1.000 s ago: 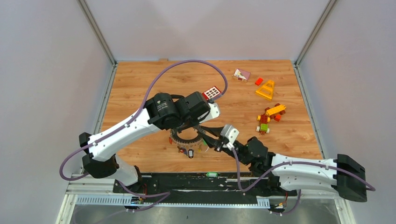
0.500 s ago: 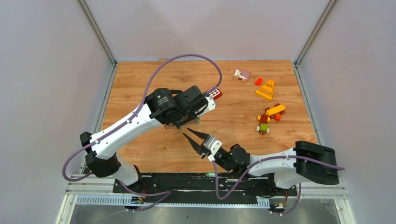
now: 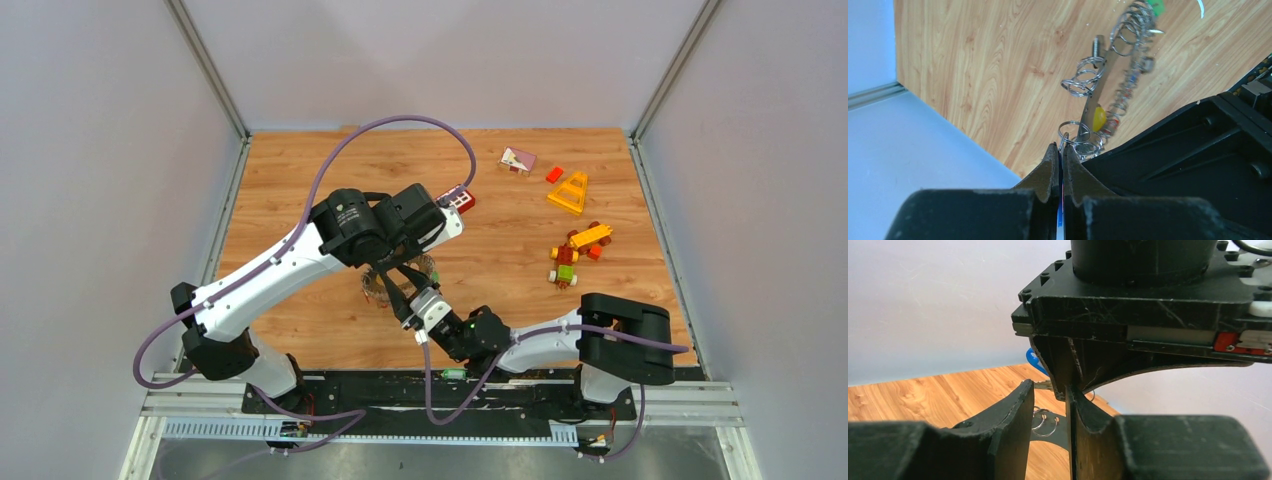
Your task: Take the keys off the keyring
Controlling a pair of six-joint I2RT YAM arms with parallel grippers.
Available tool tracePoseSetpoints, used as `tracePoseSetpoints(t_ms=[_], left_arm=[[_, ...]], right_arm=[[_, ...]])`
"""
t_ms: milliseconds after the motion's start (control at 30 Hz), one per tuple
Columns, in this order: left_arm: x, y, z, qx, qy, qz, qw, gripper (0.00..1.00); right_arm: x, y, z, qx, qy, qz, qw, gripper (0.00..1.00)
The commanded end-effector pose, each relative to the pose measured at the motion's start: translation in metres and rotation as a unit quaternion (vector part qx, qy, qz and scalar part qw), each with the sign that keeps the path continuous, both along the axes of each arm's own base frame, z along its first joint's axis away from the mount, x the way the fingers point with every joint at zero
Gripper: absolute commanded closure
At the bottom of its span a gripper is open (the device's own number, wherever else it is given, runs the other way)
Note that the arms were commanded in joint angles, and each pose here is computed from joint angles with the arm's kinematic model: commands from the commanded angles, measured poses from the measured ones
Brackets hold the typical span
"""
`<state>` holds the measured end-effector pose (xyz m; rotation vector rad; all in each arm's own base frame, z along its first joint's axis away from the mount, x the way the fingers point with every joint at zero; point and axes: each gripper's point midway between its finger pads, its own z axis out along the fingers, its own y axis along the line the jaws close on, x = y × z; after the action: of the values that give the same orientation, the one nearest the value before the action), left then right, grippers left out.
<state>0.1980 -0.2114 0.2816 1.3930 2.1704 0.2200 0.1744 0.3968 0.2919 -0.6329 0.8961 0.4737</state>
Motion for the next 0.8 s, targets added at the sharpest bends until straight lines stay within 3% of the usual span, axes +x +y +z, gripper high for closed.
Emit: tracePoseSetpoints(t_ms=[0,300,767], left_arm=[[0.005,-0.001,0.029,-0.049,-0.038,0.003,0.998,1.00],[0.007,-0.002,0.031,-0.050,-0.044,0.002,0.998,1.00],[0.004,-0.001,0.031,-0.055,-0.042,0.000,0.998,1.00]], right_arm=[[0.000,-0.014,0.022,0.051,-0.009,-0.016,0.999,0.70],[0.002,-0.028,0.003,0.038,0.013,-0.029,0.999,0.70],[0.012,-0.023,0.014,0.045,0.009,-0.063,0.997,0.70]])
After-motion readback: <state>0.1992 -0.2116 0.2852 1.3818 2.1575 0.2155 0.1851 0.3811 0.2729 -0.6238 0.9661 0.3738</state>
